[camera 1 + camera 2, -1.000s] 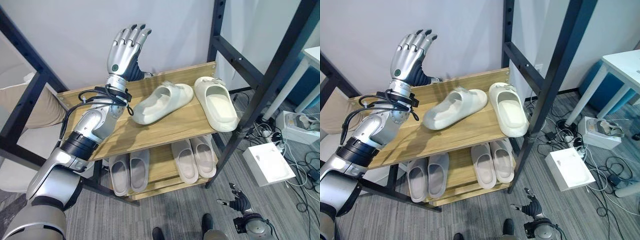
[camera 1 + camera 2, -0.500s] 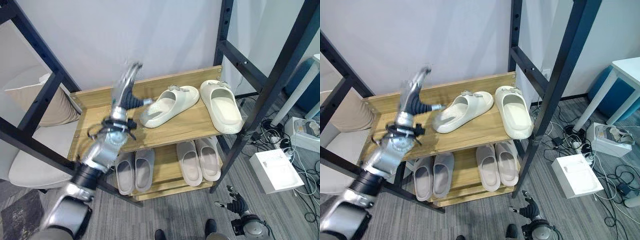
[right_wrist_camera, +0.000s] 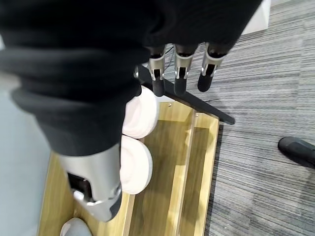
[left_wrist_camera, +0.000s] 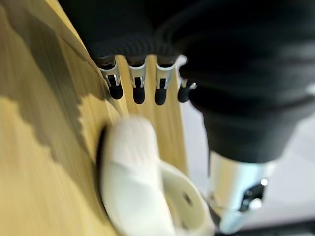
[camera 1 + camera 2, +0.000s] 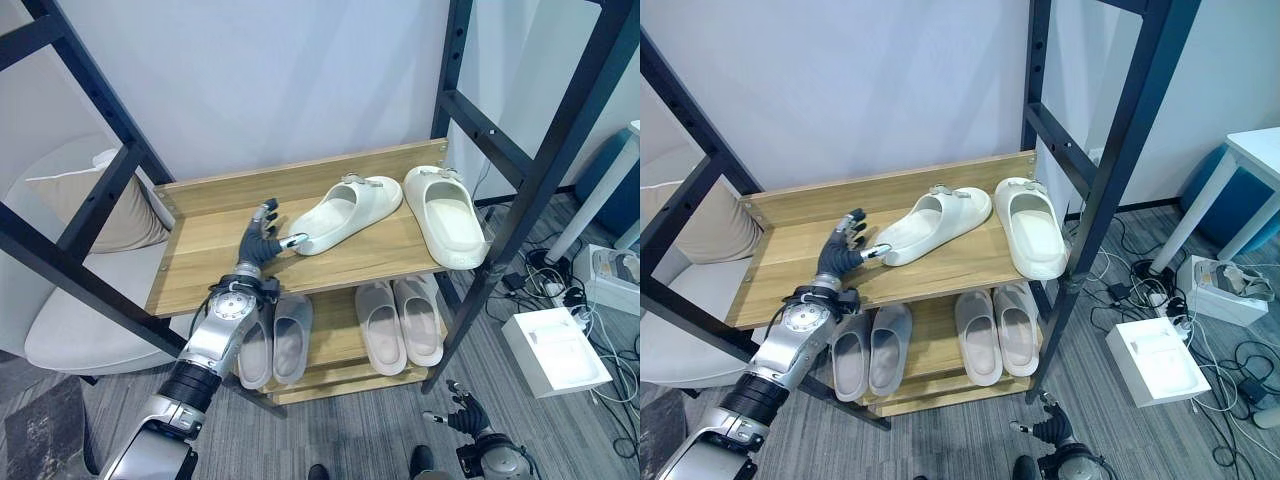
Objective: Arrange the slippers neatly on the shoe rack.
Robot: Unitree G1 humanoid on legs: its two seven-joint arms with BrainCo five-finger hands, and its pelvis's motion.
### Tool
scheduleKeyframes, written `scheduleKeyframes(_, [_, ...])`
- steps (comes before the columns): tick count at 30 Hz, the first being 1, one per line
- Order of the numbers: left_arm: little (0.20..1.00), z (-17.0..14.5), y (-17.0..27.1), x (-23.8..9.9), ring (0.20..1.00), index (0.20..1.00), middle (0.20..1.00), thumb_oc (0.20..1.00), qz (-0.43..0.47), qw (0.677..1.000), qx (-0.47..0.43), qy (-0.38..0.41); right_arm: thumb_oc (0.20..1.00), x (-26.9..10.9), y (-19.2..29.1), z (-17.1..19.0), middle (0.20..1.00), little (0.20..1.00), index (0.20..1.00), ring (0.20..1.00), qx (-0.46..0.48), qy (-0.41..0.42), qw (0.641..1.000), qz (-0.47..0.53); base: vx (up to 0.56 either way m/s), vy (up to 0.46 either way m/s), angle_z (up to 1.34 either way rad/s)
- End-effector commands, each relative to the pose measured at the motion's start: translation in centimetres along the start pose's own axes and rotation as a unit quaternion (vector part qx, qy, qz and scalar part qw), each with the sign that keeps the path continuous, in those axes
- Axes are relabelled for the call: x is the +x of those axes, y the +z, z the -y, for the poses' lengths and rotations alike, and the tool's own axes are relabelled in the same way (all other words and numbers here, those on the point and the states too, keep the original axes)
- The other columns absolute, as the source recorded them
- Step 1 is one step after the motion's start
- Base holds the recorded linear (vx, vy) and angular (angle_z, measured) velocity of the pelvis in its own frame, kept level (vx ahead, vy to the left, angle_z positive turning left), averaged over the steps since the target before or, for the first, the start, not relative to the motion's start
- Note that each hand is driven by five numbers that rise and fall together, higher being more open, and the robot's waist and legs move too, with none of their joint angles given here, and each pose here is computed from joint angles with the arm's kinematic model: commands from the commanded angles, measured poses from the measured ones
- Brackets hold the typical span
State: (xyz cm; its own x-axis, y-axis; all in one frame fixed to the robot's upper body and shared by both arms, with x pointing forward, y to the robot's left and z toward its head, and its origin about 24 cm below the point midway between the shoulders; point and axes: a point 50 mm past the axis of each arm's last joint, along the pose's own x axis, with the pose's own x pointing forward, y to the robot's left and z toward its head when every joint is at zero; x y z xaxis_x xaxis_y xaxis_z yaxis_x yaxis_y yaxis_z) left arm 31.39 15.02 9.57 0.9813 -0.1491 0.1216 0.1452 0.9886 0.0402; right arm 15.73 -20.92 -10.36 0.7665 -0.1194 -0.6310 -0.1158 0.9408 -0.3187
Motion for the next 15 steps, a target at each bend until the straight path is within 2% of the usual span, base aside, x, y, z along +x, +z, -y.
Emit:
scheduleKeyframes(1, [1.000, 1.4, 3.5, 0.7, 1.000, 1.000, 1.000, 1.000, 0.072, 0.995, -0.033, -0.066, 1.000, 0.7, 2.8, -0.4, 1.000, 1.000, 1.000, 1.000, 0.014, 0.012, 0.999, 0.049, 0.00, 0.000, 0.00])
scheduleKeyframes(3, [1.000, 1.4, 3.5, 0.7, 1.000, 1.000, 1.000, 1.000, 0.072, 0.995, -0.034, -0.066, 1.000, 0.7, 2.8, -0.4, 1.000, 1.000, 1.000, 1.000, 0.014, 0.012, 0.999, 0.048, 0.00, 0.000, 0.00])
scheduleKeyframes(4, [1.000, 2.7, 3.8, 0.0, 1.000, 1.000, 1.000, 1.000, 0.074, 0.990, -0.043, -0.113, 1.000, 0.6, 2.8, -0.4, 1.000, 1.000, 1.000, 1.000, 0.011, 0.015, 0.999, 0.050, 0.00, 0.000, 0.00])
scheduleKeyframes(8, [1.000, 5.1, 4.3, -1.1, 1.000, 1.000, 1.000, 1.000, 0.076, 0.979, -0.050, -0.184, 1.000, 0.3, 3.1, -0.4, 1.000, 1.000, 1.000, 1.000, 0.005, 0.021, 0.998, 0.059, 0.00, 0.004, 0.02])
scheduleKeyframes(15, [1.000, 7.6, 3.5, -0.2, 1.000, 1.000, 1.000, 1.000, 0.060, 0.978, -0.072, -0.187, 1.000, 0.6, 3.9, -0.9, 1.000, 1.000, 1.000, 1.000, 0.005, 0.027, 0.997, 0.069, 0.00, 0.007, 0.07])
